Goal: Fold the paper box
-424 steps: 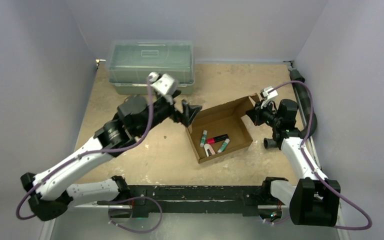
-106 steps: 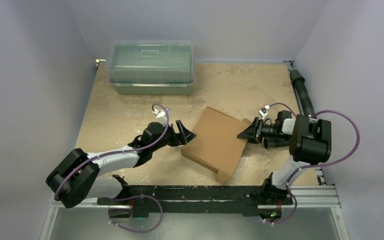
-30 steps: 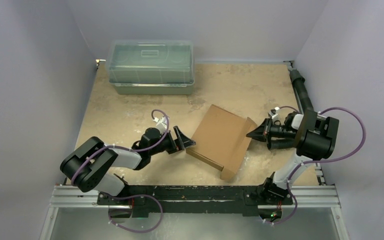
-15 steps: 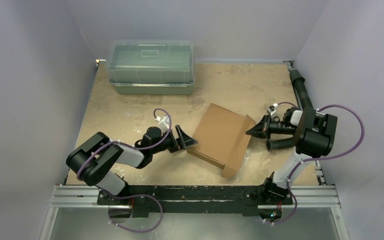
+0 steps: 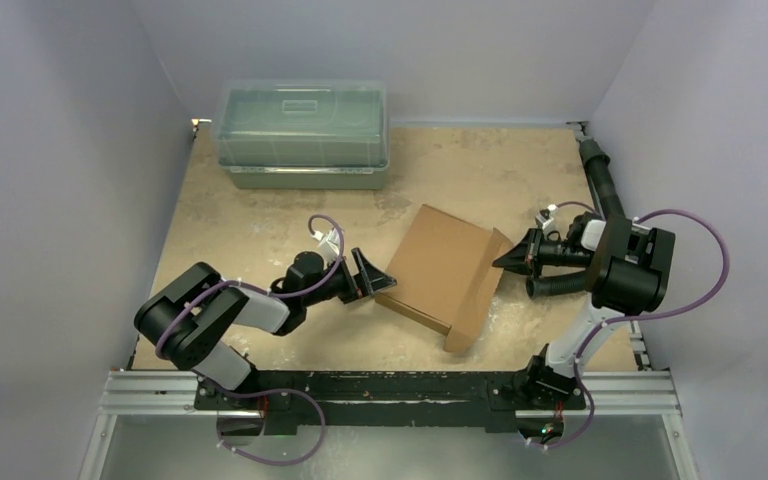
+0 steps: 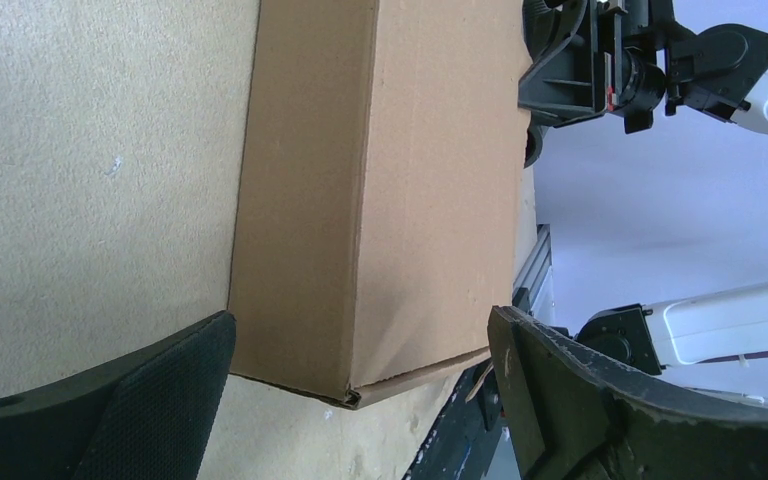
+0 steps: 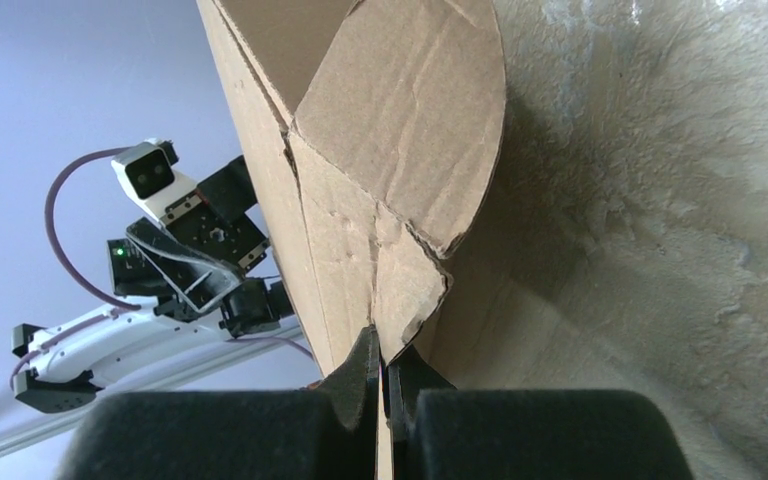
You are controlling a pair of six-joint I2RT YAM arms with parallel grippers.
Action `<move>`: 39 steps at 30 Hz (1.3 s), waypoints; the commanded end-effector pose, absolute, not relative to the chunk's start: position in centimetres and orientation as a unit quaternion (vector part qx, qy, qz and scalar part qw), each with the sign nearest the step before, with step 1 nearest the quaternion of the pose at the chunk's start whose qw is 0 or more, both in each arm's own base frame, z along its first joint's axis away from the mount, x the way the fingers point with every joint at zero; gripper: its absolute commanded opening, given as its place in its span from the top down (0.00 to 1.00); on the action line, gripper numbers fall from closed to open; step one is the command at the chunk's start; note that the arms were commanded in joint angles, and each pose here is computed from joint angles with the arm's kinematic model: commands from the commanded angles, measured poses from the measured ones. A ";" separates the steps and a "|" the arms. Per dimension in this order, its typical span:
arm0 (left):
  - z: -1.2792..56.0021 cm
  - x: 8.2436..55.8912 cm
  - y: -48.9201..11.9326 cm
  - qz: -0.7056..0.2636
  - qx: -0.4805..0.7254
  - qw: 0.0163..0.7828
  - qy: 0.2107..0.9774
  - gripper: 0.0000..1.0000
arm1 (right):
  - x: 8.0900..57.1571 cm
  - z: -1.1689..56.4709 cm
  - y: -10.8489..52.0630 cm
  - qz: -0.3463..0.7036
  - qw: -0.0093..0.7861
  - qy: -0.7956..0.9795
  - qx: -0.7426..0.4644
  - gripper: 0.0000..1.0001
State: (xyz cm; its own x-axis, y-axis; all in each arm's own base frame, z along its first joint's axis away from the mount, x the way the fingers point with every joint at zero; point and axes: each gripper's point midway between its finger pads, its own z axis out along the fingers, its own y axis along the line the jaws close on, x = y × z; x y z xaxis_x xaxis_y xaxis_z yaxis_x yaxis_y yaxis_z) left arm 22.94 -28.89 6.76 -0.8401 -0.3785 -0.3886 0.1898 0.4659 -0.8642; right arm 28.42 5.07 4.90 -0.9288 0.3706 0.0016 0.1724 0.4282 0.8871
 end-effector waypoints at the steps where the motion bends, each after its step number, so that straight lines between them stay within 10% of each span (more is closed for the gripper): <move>1: 8.3 23.8 -29.6 -0.528 -0.047 0.293 0.796 0.04 | 29.8 2.3 2.6 0.433 0.139 0.883 0.113 1.00; 16: 8.7 25.0 -29.4 -0.498 -0.036 0.315 0.807 0.04 | 30.4 6.0 6.4 0.540 0.152 0.827 0.019 0.36; 29: 8.8 25.3 -29.6 -0.502 -0.039 0.316 0.804 0.04 | 30.5 6.5 9.0 0.603 0.122 0.788 0.002 0.30; 39: 8.3 25.1 -29.1 -0.495 -0.048 0.318 0.807 0.04 | 31.6 4.7 8.2 0.554 0.132 0.822 0.031 0.44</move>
